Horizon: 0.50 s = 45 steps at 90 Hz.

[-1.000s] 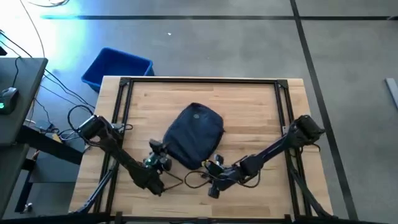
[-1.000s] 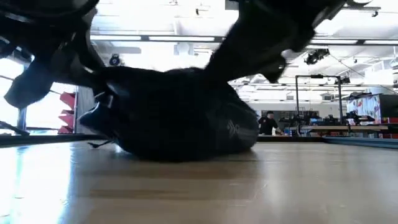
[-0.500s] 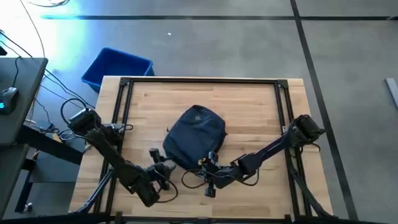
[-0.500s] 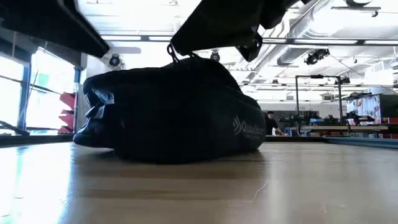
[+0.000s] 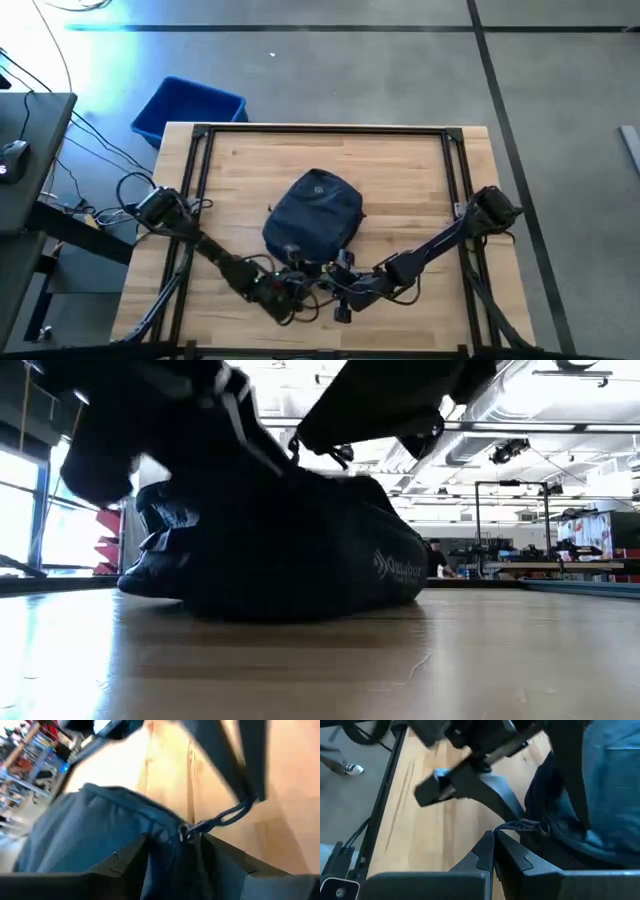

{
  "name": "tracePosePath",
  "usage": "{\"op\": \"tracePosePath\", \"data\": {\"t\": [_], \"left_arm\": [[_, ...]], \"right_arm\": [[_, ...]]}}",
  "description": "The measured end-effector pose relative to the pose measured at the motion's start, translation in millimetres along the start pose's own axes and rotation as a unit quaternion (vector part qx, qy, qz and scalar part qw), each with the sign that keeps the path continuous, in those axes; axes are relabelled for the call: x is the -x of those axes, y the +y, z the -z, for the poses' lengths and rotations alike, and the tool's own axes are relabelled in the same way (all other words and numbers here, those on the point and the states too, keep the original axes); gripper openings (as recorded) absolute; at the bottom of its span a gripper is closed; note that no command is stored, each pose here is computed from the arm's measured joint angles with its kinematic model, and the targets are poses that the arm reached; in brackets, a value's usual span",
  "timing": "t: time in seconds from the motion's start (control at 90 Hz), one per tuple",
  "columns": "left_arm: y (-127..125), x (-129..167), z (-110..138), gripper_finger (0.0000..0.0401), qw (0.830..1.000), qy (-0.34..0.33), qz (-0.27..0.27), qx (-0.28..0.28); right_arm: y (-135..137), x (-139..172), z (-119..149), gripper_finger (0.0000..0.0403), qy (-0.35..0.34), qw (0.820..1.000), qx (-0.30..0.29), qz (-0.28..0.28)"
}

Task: Unpack backpack
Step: Close the backpack

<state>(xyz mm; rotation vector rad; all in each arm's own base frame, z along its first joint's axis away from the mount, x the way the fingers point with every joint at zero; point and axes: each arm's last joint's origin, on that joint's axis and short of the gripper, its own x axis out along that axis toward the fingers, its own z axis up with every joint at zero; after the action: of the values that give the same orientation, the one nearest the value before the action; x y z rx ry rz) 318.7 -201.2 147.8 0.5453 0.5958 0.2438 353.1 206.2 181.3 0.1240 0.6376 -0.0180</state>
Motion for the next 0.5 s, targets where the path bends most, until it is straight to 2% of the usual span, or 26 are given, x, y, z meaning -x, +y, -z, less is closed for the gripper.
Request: {"op": "tracePosePath", "data": {"t": [0.189, 0.344, 0.444, 0.5], "left_arm": [[2, -6, 3, 0.0138, 1.000, 0.008, -0.003, 0.029], [-1, -4, 3, 0.0072, 0.999, 0.008, -0.005, 0.047], [-6, 3, 5, 0.0018, 0.999, 0.010, -0.004, 0.037], [-10, 8, 6, 0.0007, 0.999, 0.008, -0.009, 0.034]], "right_arm": [[-2, 1, 7, 0.0000, 0.032, 0.999, -0.014, 0.015], [-9, 1, 12, 0.0000, 0.061, 0.997, -0.019, 0.045], [-17, 3, 12, 0.0000, 0.078, 0.994, -0.022, 0.068], [-23, 5, 12, 0.0000, 0.088, 0.992, -0.024, 0.086]]}}
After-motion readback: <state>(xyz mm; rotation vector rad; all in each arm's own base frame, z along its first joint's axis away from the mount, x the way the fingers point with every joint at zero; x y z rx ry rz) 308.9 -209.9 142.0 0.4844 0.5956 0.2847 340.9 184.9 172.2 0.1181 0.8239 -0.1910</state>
